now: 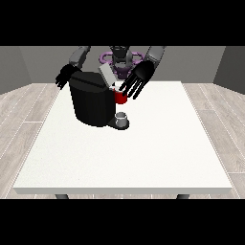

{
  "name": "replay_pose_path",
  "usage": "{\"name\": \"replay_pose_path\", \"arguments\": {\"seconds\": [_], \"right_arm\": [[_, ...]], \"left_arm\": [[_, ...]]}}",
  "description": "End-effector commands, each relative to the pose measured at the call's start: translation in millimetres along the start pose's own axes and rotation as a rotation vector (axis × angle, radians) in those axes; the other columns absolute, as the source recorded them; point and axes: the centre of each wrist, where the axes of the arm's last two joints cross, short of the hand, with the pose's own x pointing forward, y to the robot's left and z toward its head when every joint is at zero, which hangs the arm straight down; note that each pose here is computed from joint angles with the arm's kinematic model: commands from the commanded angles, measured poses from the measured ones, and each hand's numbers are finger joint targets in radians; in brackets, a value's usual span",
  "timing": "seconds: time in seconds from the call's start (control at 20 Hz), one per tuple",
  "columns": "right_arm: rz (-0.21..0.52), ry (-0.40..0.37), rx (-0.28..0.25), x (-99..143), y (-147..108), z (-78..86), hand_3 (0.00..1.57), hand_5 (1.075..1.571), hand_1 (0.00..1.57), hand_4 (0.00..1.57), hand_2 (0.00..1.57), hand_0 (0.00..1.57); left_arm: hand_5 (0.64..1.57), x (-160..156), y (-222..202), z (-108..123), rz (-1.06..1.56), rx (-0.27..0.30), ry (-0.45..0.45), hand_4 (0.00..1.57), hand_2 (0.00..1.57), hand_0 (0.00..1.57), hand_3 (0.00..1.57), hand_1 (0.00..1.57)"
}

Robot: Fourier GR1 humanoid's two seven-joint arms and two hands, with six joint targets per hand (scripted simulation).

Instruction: Insert the coffee pod into the coffee machine and close the lid

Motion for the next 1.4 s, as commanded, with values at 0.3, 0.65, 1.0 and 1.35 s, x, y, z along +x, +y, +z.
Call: {"name": "replay_pose_path", "arguments": {"seconds": [0.3,0.65,1.0,1.35], "right_arm": [[-0.020,0.051,-0.022,-22,0,22.5,0.00,1.571,0.00,0.43,0.00,0.00],[-0.025,0.084,-0.049,-24,-21,29.6,0.00,1.571,0.00,0.42,0.00,0.00],[0.030,0.105,-0.034,-33,-45,46.2,0.00,1.571,0.00,0.43,0.00,0.00],[0.021,0.113,0.046,-10,-52,33.7,0.00,1.571,0.00,0.26,0.00,0.00]], "left_arm": [[1.571,-6,-31,3,0.019,-0.057,0.012,0.00,0.00,0.00,0.00,0.00],[1.571,-15,-62,10,0.118,-0.084,0.037,0.00,0.00,0.00,0.00,0.00],[1.571,-38,-121,30,0.603,-0.010,0.060,0.25,0.00,0.00,0.00,0.00],[1.571,-43,-203,63,0.870,-0.047,0.090,0.00,0.00,0.00,0.00,0.00]]}}
